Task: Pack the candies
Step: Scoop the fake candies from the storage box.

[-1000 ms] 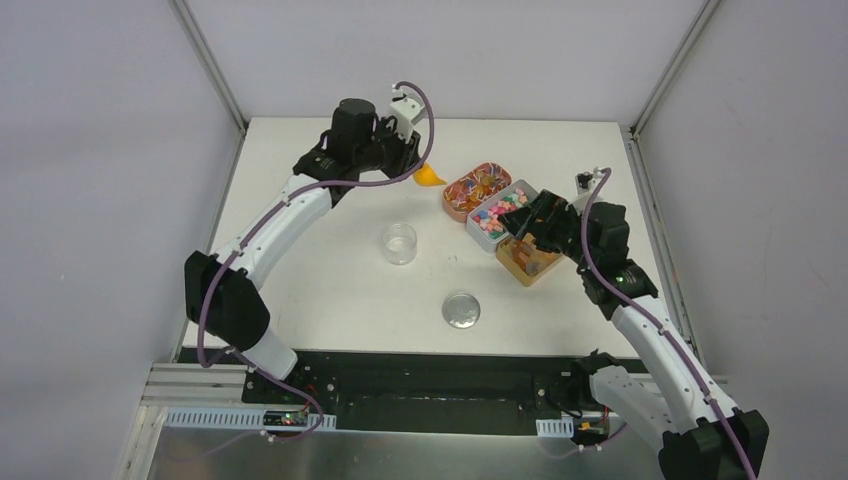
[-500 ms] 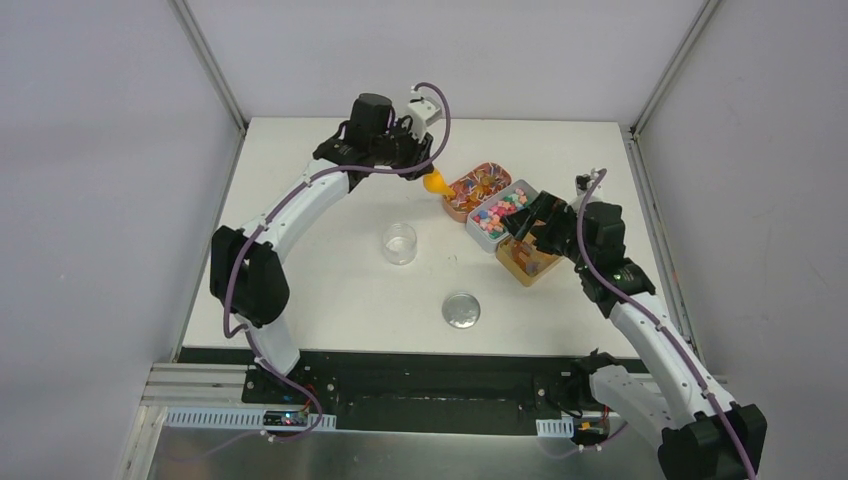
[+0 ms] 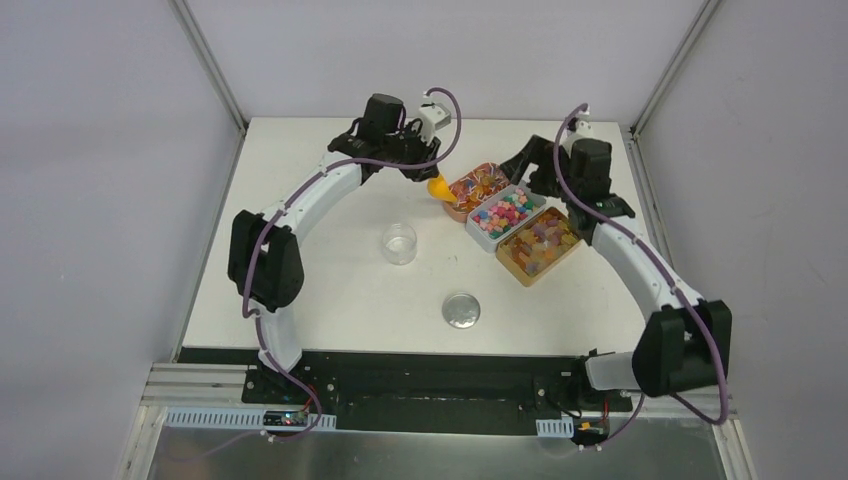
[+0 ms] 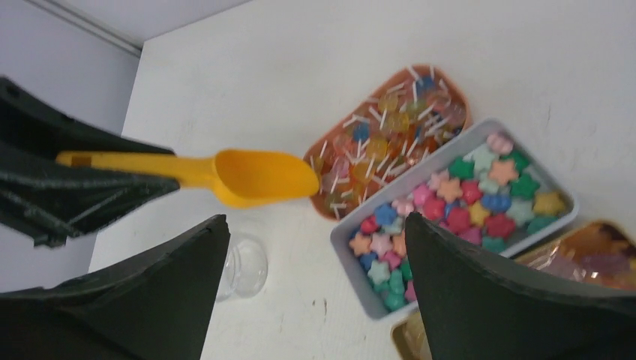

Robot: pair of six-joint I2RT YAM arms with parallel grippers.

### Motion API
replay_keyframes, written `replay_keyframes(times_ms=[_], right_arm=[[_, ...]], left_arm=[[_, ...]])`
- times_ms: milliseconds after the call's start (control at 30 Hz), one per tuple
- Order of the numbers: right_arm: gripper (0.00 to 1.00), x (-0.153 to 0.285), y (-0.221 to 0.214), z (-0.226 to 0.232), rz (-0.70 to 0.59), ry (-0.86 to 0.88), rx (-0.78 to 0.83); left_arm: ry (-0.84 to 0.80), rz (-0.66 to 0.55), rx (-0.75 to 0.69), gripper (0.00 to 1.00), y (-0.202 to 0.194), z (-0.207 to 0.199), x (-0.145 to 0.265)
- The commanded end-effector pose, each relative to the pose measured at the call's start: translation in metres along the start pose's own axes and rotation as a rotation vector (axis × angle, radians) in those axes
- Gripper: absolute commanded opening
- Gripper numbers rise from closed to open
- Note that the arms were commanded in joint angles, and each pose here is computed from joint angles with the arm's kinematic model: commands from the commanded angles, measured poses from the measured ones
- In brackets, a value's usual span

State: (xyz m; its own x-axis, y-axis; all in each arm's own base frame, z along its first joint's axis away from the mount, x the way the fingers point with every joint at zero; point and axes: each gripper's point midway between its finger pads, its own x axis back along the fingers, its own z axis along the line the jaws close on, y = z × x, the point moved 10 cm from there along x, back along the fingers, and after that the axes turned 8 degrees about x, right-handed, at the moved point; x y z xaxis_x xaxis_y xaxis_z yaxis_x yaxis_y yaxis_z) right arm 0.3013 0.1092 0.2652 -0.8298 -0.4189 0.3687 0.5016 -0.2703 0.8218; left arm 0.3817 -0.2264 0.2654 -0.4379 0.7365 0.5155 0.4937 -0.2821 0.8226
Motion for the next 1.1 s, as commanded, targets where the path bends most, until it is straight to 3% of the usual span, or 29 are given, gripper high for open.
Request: replay_keyframes(times_ms=[0,500,833,1067], right_arm=[[0.88,-0.032,0.042,-0.014,-0.043,-0.041,0.135],[0.49,-0.137,0.061,-0.077,0.13,-0.082,0.254],[0.48,-0.187,0.042,-0.105,0.283,-0.041,0.293],[0.39,-0.2,0.025,-0.125,0.319,-0.032,0.264]], left_arm=[[-0.007,-0.062,-0.075,0.0,0.024,-0.002,0.003],[-0.013,0.001,-0.046,0.0,0.007,0.008,-0.024],[0.023,0.007,-0.051,0.0,0.009,0.011,-0.037],[0.036,0.022,-0.045,0.0,0.004,0.014,-0.042]])
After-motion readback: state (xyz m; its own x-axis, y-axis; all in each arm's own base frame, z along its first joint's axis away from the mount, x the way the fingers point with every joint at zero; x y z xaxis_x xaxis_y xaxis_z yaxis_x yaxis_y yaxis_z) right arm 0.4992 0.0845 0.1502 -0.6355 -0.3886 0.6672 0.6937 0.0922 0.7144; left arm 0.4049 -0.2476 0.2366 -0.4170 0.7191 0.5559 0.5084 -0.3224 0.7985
